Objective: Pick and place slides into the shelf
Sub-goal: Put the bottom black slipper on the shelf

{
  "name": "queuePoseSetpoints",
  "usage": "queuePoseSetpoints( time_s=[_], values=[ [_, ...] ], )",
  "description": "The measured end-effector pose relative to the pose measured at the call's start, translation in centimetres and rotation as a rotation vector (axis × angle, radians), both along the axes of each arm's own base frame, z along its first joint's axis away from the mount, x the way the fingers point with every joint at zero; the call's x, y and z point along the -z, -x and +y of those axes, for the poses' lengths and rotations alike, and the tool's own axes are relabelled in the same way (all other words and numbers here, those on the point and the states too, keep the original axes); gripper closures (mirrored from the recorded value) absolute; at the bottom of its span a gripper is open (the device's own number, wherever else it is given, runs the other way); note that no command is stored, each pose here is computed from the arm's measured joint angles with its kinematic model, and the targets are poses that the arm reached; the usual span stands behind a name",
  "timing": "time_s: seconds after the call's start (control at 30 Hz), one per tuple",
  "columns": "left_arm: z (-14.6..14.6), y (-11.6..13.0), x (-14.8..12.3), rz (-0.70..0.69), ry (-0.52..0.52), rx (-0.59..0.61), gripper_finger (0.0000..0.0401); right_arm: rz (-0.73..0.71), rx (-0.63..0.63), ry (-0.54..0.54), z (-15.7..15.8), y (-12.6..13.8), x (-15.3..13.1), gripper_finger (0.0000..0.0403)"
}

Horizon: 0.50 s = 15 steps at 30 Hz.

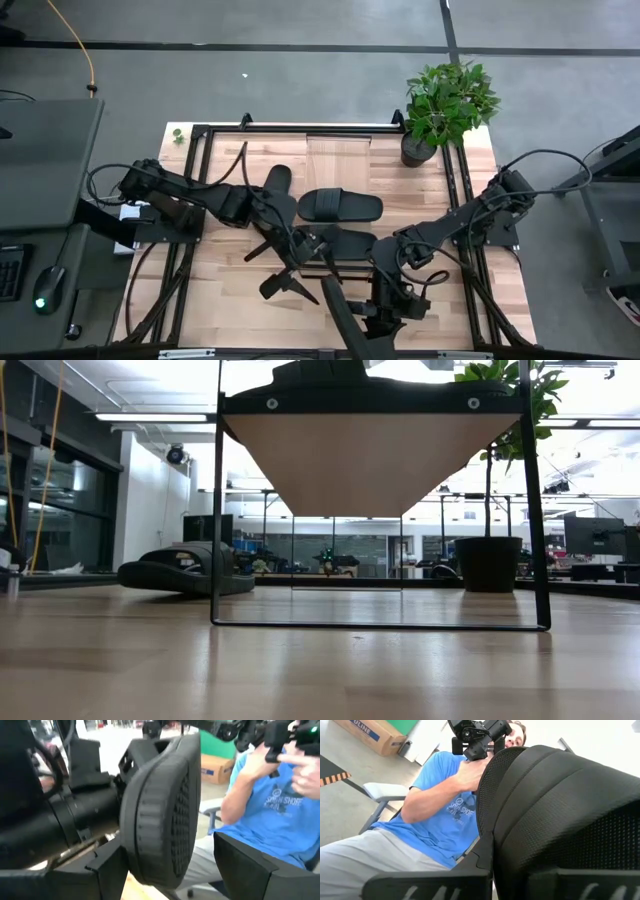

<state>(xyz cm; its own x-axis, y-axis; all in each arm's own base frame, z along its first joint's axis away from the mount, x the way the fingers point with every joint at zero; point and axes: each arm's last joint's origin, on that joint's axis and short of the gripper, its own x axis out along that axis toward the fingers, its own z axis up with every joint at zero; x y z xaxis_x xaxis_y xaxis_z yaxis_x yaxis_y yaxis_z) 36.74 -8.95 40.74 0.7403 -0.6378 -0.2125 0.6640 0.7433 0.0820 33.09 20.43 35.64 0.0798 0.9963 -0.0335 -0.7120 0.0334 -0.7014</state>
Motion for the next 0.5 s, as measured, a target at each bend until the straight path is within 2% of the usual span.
queuePoseSetpoints(
  time_s=[0.27, 0.5],
  values=[
    [-0.18, -0.45, 0.07, -0.03, 0.01, 0.024, 0.0145, -0.007, 0.0, 0.001, 0.02, -0.04, 0.06, 0.0398],
    [-0.15, -0.48, 0.12, -0.027, 0.009, 0.022, 0.0213, -0.009, 0.0, 0.001, 0.03, -0.06, 0.07, 0.0398]
  ],
)
